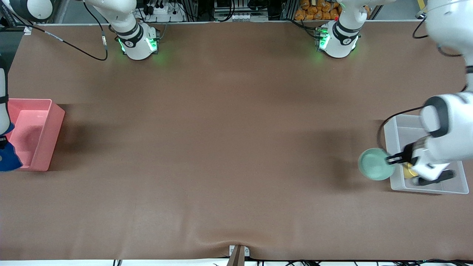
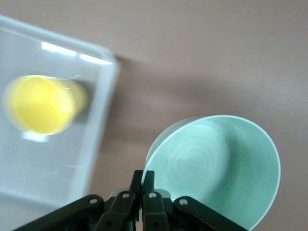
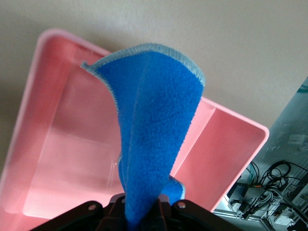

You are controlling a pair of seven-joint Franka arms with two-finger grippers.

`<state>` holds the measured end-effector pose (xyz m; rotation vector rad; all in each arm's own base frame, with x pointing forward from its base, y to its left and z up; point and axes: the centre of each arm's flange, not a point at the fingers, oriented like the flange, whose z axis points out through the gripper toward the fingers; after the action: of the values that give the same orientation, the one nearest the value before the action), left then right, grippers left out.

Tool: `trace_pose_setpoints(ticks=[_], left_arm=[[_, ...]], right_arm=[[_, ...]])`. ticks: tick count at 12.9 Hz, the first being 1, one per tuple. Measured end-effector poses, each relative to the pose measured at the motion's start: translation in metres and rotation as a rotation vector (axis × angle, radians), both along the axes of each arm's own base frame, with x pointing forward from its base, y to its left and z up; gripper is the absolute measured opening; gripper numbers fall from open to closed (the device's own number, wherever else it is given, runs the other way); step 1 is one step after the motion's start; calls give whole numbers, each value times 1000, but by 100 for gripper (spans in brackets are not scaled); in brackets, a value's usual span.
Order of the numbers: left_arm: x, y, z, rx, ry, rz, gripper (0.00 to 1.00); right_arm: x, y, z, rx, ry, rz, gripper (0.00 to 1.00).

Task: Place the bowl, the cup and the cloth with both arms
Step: 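Lift the bowl into the clear bin while the right gripper drops the cloth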

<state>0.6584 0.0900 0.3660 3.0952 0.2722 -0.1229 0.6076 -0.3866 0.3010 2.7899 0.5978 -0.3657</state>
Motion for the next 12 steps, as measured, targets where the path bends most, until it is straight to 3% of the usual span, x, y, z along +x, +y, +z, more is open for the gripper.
trace_pose_setpoints(ticks=[5,8,12], left_arm=[[-42,126,0,1,39,-152,3],[-55,168,-17,5,27,-194,3],[-78,201,-58,27,-3,-241,3]], right_arm=[[-2,0,-2,14,11,1,64],[-7,15,2,105,34,-112,96],[-16,47,36,131,66,-248,100]])
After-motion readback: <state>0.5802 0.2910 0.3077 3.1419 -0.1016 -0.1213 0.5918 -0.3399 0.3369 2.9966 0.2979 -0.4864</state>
